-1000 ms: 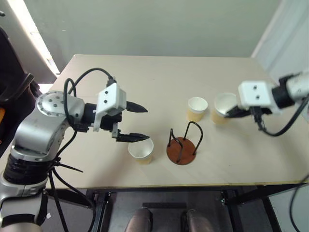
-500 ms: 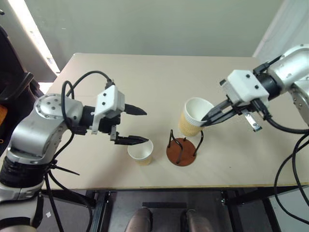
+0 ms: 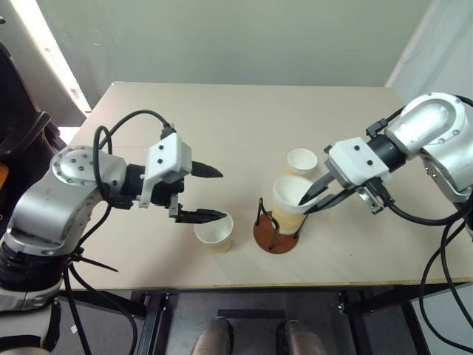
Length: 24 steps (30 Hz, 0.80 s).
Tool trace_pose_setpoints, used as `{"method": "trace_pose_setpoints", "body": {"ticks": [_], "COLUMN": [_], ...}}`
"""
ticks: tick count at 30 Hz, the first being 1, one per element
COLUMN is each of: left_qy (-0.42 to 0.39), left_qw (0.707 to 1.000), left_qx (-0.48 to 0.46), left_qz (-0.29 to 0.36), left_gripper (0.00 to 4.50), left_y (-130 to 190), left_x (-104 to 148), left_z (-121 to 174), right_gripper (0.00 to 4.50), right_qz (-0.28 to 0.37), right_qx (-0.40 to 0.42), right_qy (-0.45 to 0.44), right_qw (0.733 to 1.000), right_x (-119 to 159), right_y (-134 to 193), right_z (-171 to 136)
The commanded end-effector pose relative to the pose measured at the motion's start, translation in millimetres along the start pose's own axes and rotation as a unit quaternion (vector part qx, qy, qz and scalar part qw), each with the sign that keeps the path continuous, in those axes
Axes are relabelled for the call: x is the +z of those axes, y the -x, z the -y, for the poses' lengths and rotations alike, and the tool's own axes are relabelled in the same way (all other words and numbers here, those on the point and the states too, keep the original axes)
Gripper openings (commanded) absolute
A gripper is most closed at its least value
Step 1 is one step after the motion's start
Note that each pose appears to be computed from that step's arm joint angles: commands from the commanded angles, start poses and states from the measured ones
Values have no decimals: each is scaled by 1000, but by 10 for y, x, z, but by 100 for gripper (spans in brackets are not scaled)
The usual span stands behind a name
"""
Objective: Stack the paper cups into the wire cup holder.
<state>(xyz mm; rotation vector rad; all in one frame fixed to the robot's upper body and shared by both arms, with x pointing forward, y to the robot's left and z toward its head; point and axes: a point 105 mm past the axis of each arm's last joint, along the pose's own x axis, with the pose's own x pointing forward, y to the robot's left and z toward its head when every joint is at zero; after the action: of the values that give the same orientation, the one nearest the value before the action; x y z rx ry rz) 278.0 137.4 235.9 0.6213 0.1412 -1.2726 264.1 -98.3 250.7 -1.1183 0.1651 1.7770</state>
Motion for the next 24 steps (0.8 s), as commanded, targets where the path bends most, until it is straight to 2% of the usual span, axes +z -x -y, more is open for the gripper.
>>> {"method": "trace_pose_setpoints", "body": {"ticks": [1,5,8,11,13,18,24], "left_qy": [-17,-29,-40,-33,-18,12,44], "left_qw": [1000,997,990,986,984,979,977], "left_qx": [15,68,136,165,175,200,200], "left_qz": [-14,-9,6,15,29,45,57], "left_gripper": [450,450,450,450,450,450,450], "left_y": [23,20,-46,-158,-239,-405,-551], "left_x": [0,9,31,13,16,-15,-23], "left_z": [-34,-228,-481,-605,-648,-742,-748], "right_gripper": [201,348,449,449,449,449,449], "right_qz": [-13,-20,-51,-110,-152,-180,-171], "right_qx": [-1,-30,-103,-188,-214,-199,-171], "right_qy": [10,1,-25,-49,-64,-92,-106], "right_qw": [1000,999,993,975,963,959,964], "right_x": [8,-39,-269,-604,-837,-1153,-1255], "right_y": [42,127,309,513,577,450,216], "right_z": [-17,84,320,611,729,799,846]}}
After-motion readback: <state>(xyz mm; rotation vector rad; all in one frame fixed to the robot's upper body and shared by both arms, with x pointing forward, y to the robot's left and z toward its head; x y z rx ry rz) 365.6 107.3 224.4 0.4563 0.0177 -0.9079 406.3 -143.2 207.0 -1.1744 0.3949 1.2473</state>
